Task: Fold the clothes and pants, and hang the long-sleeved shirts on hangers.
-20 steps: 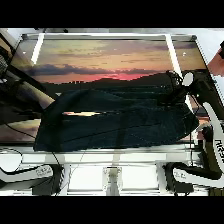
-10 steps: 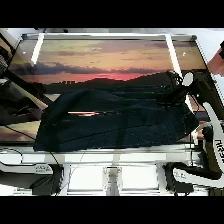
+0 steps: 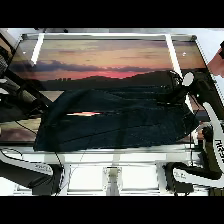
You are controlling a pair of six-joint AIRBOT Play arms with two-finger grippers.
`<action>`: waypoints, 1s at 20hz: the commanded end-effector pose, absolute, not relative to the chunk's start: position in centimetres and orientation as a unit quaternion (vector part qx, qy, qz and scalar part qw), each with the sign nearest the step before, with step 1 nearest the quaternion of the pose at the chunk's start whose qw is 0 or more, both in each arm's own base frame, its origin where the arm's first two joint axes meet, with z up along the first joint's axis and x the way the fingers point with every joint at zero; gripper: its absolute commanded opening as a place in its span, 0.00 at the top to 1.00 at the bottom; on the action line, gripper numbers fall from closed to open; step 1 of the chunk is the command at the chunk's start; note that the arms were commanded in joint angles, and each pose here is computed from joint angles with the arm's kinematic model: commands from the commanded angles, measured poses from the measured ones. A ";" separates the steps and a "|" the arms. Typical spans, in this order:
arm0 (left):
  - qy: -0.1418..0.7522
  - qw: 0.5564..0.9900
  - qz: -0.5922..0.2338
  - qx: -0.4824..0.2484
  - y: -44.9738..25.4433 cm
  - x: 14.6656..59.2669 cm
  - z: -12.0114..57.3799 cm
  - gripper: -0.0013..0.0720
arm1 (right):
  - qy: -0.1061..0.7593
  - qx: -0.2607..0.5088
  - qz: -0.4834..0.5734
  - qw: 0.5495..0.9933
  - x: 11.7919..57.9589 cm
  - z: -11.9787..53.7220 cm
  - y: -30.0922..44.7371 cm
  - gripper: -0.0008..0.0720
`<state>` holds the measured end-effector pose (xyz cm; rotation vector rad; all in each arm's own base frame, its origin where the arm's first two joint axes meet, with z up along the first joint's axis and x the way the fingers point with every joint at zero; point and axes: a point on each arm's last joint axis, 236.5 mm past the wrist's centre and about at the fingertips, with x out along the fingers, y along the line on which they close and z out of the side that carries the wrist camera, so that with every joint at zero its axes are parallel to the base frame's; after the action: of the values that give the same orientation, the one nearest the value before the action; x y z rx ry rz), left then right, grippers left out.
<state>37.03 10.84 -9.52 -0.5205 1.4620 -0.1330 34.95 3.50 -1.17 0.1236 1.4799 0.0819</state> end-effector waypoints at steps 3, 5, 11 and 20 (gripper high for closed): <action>0.656 0.723 -0.081 -0.201 9.1 38.4 -10.1 0.37 | 0.673 0.059 0.036 0.736 35.0 -1.1 3.5 0.41; 0.655 0.725 -0.081 -0.198 9.0 38.6 -10.1 0.54 | 0.673 0.059 0.035 0.736 35.0 -1.1 3.5 0.41; 0.646 0.734 -0.073 -0.195 9.5 39.1 -10.2 0.68 | 0.671 0.058 0.035 0.739 35.1 -1.1 3.5 0.41; 0.532 0.833 -0.003 -0.153 13.6 44.9 -3.7 0.95 | 0.663 0.039 0.004 0.748 35.7 -1.2 0.7 0.41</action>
<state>41.85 11.30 -7.48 -0.3725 1.2861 -0.0938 35.22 2.20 -1.25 0.1004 1.4695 0.0447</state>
